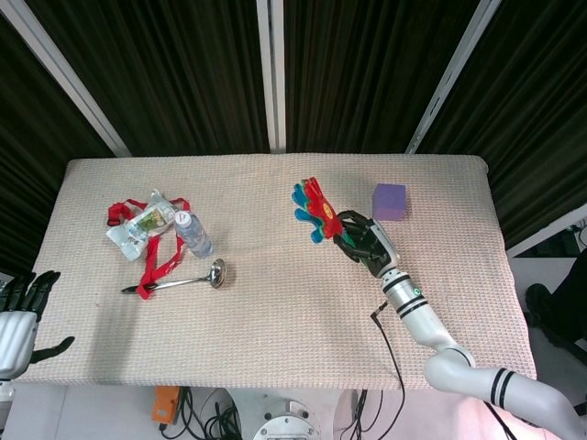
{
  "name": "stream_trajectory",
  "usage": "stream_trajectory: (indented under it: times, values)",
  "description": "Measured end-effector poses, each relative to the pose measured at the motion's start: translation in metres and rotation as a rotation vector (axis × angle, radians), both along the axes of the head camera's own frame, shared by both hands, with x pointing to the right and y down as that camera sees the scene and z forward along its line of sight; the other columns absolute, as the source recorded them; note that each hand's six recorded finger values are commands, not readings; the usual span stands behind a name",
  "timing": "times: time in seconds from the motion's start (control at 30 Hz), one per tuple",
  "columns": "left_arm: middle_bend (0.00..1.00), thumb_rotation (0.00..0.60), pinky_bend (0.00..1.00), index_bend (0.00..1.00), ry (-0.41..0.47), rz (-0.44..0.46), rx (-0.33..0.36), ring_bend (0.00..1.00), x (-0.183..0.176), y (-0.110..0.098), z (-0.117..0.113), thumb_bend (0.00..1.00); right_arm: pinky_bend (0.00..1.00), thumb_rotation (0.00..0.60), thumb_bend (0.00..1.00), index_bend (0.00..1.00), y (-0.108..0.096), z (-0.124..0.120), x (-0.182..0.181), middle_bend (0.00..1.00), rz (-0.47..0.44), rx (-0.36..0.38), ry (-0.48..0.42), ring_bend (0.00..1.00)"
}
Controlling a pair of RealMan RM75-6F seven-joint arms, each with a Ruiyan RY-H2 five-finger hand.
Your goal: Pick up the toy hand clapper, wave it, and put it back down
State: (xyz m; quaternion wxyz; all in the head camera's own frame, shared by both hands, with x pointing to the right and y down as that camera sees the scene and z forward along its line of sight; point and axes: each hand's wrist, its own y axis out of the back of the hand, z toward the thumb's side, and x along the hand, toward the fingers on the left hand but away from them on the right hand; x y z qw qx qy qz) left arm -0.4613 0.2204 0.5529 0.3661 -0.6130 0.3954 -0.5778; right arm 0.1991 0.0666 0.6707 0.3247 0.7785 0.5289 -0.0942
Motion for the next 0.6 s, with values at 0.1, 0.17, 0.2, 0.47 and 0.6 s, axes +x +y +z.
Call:
stream_trajectory:
  times: [0.1,0.17,0.2,0.47,0.6]
  values:
    - [0.05,0.600,0.00,0.04,-0.001,0.000,-0.001,0.00,0.000,0.000,0.000,0.11,0.99,0.600,0.39,0.92,0.003,0.000,-0.001,0.69,-0.007,-0.020,-0.022,0.76]
    - [0.05,0.600,0.00,0.04,0.000,-0.002,-0.003,0.00,0.000,0.000,0.001,0.11,0.99,0.600,0.38,0.92,0.005,0.003,-0.001,0.69,-0.043,0.011,0.017,0.76]
    - [0.05,0.600,0.00,0.04,0.000,-0.002,-0.004,0.00,0.000,0.000,0.002,0.11,0.99,0.600,0.38,0.92,0.006,0.004,-0.001,0.69,-0.064,0.032,0.046,0.76]
    - [0.05,0.600,0.00,0.04,0.005,-0.016,-0.004,0.00,-0.004,0.002,0.001,0.11,0.99,0.600,0.38,0.92,0.018,0.024,-0.002,0.69,-0.369,0.370,0.565,0.76]
    - [0.05,0.600,0.00,0.04,0.006,-0.018,0.003,0.00,-0.006,0.002,-0.002,0.11,0.99,0.600,0.38,0.91,0.027,0.036,-0.008,0.69,-0.506,0.522,0.819,0.76]
